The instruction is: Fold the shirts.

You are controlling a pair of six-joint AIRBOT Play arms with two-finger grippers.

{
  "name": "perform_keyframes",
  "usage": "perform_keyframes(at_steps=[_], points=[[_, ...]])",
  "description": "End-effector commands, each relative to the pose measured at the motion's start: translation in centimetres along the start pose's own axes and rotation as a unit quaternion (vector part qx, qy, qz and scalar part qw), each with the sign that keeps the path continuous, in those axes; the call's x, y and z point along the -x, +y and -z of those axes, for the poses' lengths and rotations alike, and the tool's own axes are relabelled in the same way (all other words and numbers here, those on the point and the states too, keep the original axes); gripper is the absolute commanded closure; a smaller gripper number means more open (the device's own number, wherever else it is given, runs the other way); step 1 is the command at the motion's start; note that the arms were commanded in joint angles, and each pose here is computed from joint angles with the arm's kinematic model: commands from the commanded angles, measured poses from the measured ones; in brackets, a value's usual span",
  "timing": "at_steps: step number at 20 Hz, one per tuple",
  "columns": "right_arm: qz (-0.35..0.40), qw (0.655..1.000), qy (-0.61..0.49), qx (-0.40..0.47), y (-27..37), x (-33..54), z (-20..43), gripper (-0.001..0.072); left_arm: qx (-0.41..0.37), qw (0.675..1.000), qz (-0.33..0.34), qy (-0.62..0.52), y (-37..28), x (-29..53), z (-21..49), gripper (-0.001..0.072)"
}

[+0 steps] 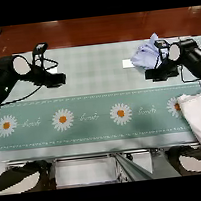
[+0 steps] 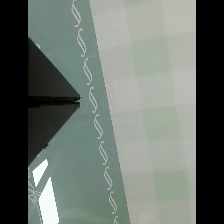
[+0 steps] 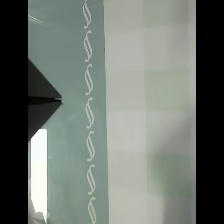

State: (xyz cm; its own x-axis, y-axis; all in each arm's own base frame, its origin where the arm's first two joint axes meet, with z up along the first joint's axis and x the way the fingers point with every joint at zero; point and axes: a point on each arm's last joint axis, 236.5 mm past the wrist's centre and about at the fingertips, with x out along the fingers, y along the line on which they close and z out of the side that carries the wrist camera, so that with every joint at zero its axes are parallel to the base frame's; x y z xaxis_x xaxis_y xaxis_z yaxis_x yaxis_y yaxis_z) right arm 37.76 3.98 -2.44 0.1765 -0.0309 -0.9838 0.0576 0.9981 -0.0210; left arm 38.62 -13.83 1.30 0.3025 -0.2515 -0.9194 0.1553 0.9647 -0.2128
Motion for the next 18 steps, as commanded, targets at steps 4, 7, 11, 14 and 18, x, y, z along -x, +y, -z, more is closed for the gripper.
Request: perform_keyframes(at_steps=[4,7,11,14,18], points=[[0.0,1.0,0.001,0.0,0.0,0.0,0.0,0.0695,0.0,1.0,0.0,0.0,0.0,0.0,0.0,0.0679],[0.0,1.0,0.001,0.0,0.0,0.0,0.0,0.0695,0.0,1.0,0.0,0.0,0.0,0.0,0.0,0.0679],[0.0,1.0,0.001,0.0,0.0,0.0,0.0,0.0695,0.0,1.0,0.0,0.0,0.0,0.0,0.0,0.0679],[0.0,1.0,0.001,0.0,0.0,0.0,0.0,0.0694,0.0,1.0,0.0,0.0,0.0,0.0,0.0,0.0679],[0.0,1.0,0.001,0.0,0.0,0.0,0.0,0.0695,0.0,0.999,0.002,-0.042,-0.1,-0.1,-2.0,0.0679]])
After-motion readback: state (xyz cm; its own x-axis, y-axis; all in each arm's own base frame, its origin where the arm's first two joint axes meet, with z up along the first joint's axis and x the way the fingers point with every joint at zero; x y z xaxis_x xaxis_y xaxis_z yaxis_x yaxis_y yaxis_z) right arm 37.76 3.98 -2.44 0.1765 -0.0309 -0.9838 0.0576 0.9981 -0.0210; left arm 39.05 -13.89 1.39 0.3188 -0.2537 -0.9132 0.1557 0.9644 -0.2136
